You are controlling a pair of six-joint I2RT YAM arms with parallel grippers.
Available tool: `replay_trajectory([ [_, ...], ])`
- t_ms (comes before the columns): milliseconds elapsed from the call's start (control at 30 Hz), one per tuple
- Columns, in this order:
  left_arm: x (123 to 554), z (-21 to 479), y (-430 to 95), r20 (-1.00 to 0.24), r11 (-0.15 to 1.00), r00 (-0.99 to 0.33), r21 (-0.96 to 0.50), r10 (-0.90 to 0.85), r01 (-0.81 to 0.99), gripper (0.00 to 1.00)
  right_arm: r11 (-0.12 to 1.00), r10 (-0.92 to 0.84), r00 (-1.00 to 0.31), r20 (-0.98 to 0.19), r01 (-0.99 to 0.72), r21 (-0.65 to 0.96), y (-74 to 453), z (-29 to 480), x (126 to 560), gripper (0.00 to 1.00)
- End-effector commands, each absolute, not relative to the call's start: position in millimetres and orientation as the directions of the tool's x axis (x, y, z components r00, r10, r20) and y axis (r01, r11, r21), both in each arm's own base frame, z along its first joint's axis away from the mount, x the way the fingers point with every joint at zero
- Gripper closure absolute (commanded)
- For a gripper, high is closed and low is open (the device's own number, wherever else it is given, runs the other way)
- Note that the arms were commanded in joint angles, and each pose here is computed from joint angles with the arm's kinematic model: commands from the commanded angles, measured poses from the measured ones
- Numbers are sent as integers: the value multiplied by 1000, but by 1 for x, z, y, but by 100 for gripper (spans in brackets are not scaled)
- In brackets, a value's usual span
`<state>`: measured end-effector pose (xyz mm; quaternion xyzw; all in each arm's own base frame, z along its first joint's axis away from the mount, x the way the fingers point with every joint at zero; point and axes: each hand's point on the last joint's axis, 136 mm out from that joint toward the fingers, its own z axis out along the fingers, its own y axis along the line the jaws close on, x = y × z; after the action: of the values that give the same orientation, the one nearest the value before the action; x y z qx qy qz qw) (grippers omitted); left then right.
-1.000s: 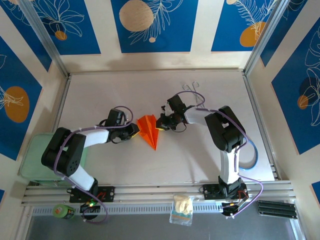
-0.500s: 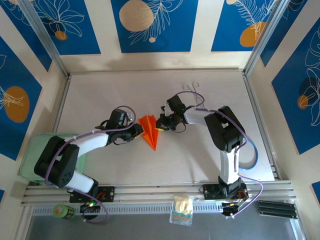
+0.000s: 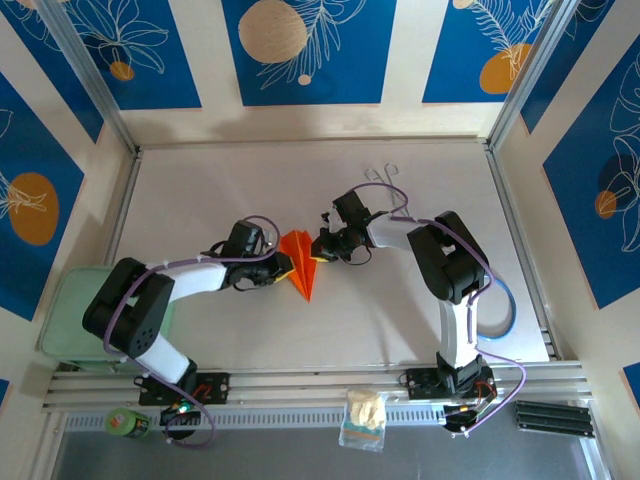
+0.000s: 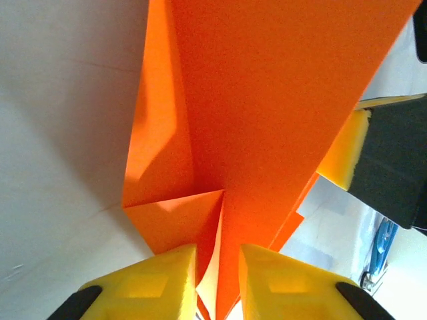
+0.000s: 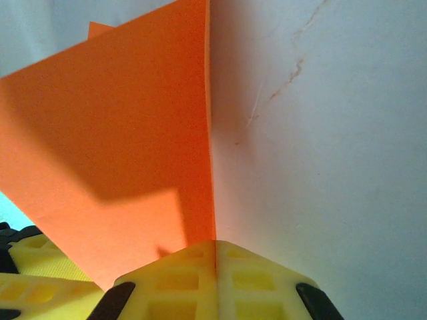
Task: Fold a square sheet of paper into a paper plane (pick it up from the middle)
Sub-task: Turn over a paper plane at the center of the table.
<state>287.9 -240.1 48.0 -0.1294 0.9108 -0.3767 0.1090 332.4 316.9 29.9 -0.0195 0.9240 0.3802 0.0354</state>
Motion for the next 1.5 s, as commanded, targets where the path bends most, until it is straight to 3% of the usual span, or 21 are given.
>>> replay_trajectory([
  [0,292,59,-251,-109,657,-948,-744,-298,-121,76,709,-17,-998,-63,-57,703,322,30,331,98],
  [300,285,55,-272,-89,661,-968,-745,-236,-93,71,704,-20,-998,-65,-60,708,324,35,329,98],
  [833,274,44,-276,-129,784,-981,-620,-147,-36,65,741,13,-1000,-25,-7,671,330,54,323,98],
  [1267,272,43,-277,-151,816,-983,-578,-100,6,51,750,32,-999,-2,22,661,330,59,321,97],
  [1467,272,38,-275,-141,828,-985,-561,-102,-5,53,749,31,-1000,-3,21,662,331,60,323,97],
])
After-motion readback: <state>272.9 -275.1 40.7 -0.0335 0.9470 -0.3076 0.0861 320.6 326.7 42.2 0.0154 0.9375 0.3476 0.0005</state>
